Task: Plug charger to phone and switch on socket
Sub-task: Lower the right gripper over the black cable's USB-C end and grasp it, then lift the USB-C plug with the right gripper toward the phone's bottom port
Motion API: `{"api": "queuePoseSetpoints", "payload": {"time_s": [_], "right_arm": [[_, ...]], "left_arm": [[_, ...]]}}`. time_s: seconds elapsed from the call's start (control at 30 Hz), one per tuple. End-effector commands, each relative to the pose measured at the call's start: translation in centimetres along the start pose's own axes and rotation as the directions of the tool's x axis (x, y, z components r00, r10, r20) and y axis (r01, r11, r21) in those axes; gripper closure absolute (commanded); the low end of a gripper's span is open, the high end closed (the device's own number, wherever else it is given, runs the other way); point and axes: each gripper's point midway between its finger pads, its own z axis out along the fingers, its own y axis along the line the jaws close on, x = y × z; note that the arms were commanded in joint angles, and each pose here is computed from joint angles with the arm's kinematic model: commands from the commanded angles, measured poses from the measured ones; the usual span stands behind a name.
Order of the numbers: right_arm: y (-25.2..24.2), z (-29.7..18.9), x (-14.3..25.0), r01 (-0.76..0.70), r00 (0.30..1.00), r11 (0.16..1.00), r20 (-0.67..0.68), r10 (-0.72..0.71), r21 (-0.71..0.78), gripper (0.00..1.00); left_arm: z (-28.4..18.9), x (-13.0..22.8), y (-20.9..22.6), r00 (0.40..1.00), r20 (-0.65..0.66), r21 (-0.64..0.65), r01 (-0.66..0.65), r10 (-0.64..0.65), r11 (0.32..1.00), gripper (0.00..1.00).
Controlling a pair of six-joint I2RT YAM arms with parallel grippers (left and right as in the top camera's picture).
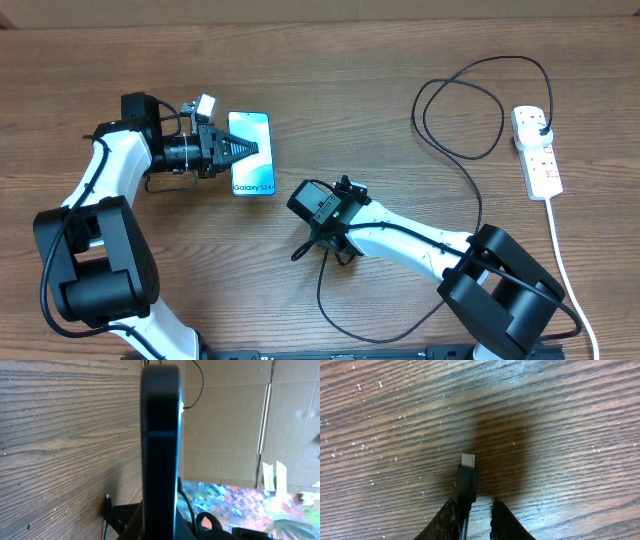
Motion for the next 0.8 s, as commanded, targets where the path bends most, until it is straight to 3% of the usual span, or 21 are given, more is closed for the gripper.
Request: {"api": "queuePoseSetpoints", "payload": {"time_s": [0.0,0.3,0.67,0.77], "right_arm": [[-0.7,0.3,-0.2,-0.010,1.000,1.000,0.014,0.009,0.023,0.77],[-1.5,1.6,0.5,-0.062,0.998,0.998,0.011,0.062,0.019,0.78],[-1.5,1.5,1.0,-0.051,0.999,0.999,-0.017,0.051,0.018,0.96],[-1.8,0.8,1.2,-0.025,0.998,0.999,-0.052,0.026,0.030,0.96]], "left_arm": [[0.1,-0.2,-0.9,0.999,0.000,0.031,-0.034,0.034,0.999,0.96],[0.1,-0.2,-0.9,0.999,0.000,0.031,-0.034,0.034,0.999,0.96],[0.1,-0.2,-0.9,1.000,0.000,0.032,-0.028,0.028,0.999,0.96],[-0.2,-0.4,-1.8,0.999,0.010,0.086,-0.042,0.041,0.995,0.96]]}}
